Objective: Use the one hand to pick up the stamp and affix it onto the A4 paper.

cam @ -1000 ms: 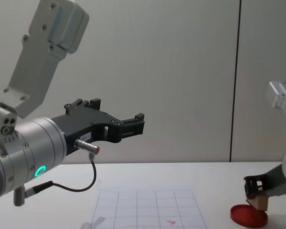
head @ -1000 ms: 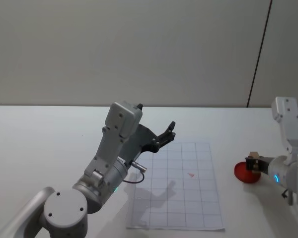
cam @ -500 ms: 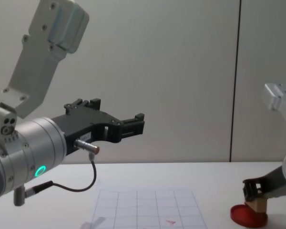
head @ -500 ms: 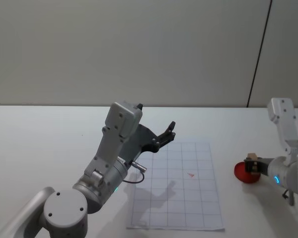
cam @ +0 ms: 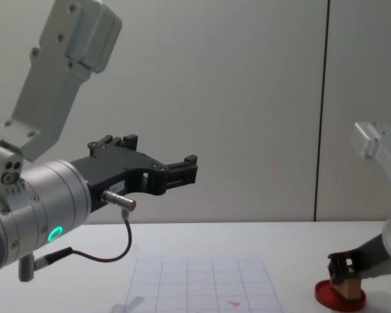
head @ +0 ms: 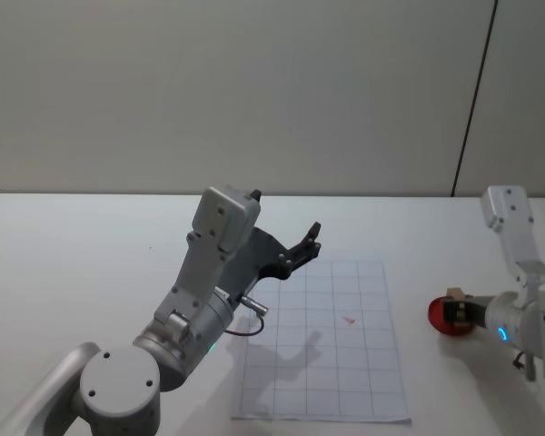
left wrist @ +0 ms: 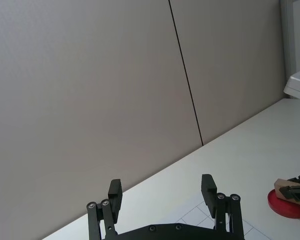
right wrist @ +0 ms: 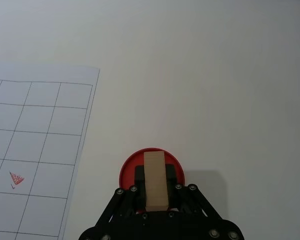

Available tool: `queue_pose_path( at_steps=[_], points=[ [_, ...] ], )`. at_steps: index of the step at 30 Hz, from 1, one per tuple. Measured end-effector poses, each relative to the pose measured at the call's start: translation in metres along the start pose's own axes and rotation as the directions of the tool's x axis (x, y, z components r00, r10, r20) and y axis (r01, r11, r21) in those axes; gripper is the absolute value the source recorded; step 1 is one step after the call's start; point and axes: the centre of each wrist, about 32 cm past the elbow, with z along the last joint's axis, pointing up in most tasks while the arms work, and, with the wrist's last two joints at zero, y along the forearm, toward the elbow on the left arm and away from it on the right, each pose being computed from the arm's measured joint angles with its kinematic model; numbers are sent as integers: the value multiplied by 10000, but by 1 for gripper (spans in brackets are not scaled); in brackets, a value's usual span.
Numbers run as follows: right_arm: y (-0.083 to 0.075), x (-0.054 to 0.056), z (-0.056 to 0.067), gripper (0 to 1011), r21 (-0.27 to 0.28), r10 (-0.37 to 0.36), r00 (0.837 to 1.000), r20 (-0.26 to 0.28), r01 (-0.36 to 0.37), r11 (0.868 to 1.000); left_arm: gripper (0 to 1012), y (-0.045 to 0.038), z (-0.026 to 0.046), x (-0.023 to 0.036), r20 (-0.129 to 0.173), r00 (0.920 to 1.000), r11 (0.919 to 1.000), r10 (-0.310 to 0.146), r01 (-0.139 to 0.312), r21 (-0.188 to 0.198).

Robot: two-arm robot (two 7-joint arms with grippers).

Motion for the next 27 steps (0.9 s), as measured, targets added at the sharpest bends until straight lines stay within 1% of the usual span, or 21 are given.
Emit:
queue_pose_path(
  at_steps=[9,27],
  points=[
    [45,-7,-38,220,-183,34,10000,21,-33,9998,1002,0,0,0,-1,10000,10000,1,-1,-1],
    [107,-7,-91,220,-330,-18,9999,136,23,9995,1002,0,0,0,-1,10000,10000,0,0,0]
  ],
)
